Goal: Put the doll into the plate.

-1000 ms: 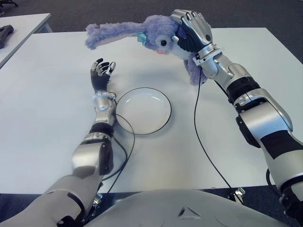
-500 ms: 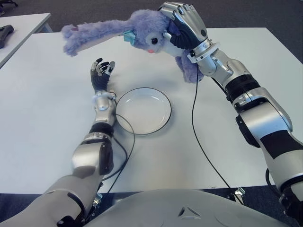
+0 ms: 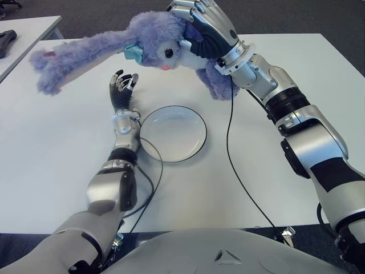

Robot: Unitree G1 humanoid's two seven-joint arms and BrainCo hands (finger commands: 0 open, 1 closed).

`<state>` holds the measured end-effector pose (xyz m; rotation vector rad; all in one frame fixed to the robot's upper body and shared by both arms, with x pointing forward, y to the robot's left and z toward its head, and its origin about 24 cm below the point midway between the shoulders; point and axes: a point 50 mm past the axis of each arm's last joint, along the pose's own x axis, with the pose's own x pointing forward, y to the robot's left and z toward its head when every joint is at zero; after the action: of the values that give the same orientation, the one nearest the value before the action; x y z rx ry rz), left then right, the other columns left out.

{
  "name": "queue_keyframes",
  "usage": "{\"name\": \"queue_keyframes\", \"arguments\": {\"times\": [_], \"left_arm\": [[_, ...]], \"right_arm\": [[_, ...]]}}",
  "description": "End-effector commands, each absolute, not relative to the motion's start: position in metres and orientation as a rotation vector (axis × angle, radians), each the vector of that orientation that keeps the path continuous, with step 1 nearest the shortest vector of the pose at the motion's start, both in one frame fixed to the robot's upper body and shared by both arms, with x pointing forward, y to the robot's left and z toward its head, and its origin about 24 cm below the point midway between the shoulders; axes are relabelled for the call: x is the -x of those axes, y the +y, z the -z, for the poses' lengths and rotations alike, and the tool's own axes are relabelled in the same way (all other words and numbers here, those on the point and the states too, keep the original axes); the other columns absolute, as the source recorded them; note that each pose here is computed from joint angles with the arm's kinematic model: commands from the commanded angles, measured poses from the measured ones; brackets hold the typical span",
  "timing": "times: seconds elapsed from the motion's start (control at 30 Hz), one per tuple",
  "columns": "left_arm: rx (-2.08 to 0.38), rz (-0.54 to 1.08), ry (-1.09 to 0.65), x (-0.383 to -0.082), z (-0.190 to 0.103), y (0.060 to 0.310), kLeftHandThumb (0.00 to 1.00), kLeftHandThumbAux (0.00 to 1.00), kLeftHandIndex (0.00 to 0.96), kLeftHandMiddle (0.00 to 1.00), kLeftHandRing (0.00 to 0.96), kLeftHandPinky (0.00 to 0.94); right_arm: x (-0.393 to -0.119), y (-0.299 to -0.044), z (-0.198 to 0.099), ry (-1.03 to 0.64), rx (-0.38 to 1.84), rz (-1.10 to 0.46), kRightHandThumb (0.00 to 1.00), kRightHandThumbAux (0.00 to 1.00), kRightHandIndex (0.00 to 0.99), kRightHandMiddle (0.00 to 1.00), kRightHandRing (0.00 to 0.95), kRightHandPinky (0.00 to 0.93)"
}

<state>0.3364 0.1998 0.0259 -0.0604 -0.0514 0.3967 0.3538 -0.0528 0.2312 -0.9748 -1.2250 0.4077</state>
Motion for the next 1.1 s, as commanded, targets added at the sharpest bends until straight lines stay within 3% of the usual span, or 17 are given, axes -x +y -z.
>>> {"name": "queue_keyframes", "arguments": {"times": [0.03, 0.5, 0.67, 1.1], "left_arm": [[0.105, -0.483, 0.500, -0.225, 0.102, 0.181, 0.000, 0.570, 0.201, 0.315, 0.284, 0.174], [0.111, -0.477, 0.496, -0.227, 0.100, 0.177, 0.000, 0.574, 0.205, 0.319, 0.287, 0.183], [0.107, -0.473, 0.489, -0.228, 0.100, 0.176, 0.000, 0.569, 0.208, 0.321, 0.292, 0.196], [0.118, -0.494, 0.482, -0.228, 0.099, 0.173, 0.000, 0.564, 0.222, 0.312, 0.284, 0.213]], "right_arm": [[-0.344, -0.048, -0.231, -1.224, 0.903, -0.488, 0.719, 0.710, 0.441, 0.833, 0.833, 0.810], [-0.335, -0.036, -0.226, -1.188, 0.912, -0.613, 0.720, 0.710, 0.441, 0.828, 0.829, 0.802], [-0.331, -0.032, -0.223, -1.179, 0.921, -0.656, 0.721, 0.710, 0.441, 0.828, 0.828, 0.839], [-0.317, -0.022, -0.181, -1.073, 0.969, -0.871, 0.717, 0.712, 0.440, 0.827, 0.822, 0.835]]}}
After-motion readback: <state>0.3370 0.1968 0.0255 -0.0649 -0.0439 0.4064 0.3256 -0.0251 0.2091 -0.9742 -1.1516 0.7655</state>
